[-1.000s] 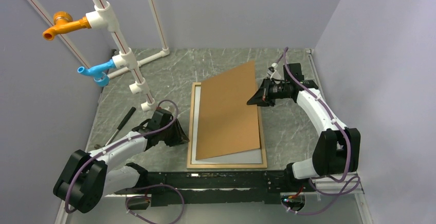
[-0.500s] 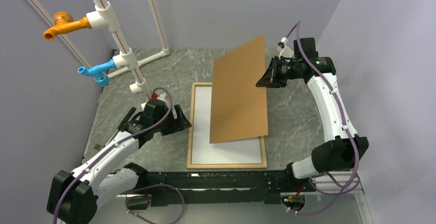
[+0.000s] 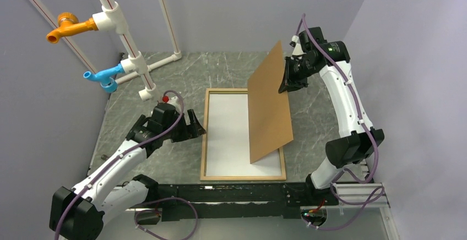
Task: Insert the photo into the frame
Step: Turn over the photo frame item on the photo frame.
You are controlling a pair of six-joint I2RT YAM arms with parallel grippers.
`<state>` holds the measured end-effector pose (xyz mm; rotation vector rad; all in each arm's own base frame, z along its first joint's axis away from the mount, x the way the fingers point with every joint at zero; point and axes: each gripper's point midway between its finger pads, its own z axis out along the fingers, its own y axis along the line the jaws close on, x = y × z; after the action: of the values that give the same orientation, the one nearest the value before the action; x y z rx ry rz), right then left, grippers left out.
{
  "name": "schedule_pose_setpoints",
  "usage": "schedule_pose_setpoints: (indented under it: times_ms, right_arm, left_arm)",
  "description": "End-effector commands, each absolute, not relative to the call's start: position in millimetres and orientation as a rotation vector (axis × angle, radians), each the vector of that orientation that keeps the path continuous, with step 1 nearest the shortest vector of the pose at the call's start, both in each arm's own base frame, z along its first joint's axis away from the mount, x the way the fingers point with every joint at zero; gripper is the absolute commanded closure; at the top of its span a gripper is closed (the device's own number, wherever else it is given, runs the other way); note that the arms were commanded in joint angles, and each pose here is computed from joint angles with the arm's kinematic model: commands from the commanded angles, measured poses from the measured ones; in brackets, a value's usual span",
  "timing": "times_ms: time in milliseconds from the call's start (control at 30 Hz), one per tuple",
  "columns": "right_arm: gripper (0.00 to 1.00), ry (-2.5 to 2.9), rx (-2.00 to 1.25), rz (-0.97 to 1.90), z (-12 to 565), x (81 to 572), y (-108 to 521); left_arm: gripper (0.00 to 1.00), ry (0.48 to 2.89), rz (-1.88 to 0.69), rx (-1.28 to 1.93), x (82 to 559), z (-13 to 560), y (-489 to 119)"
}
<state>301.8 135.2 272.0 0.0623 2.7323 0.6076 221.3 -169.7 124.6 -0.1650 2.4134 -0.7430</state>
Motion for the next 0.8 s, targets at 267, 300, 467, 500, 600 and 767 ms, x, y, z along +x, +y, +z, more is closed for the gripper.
schedule_pose_setpoints:
  times_ms: [267,300,467,500,600,767]
  right_arm:
    - [0.93,2.760,-0.102,0.512,276,300,186]
    - [0.89,2.757,-0.111,0.525,276,300,190]
    - [0.81,2.725,-0.121,0.592,282,301,201]
    - [0.73,2.713,-0.125,0.612,285,301,203]
    - [0.60,2.667,-0.144,0.705,298,299,213]
    - [0.46,2.585,-0.176,0.856,319,293,229]
  left_arm:
    - [0.03,2.344,-0.882,-0.111,220,155,-185]
    - [0.01,2.331,-0.906,-0.106,219,160,-187]
    - [0.01,2.216,-1.092,-0.050,220,204,-209]
    - [0.01,2.199,-1.119,-0.042,221,212,-212]
    - [0.01,2.159,-1.186,-0.013,223,235,-221]
    - [0.01,2.106,-1.256,0.006,230,262,-232]
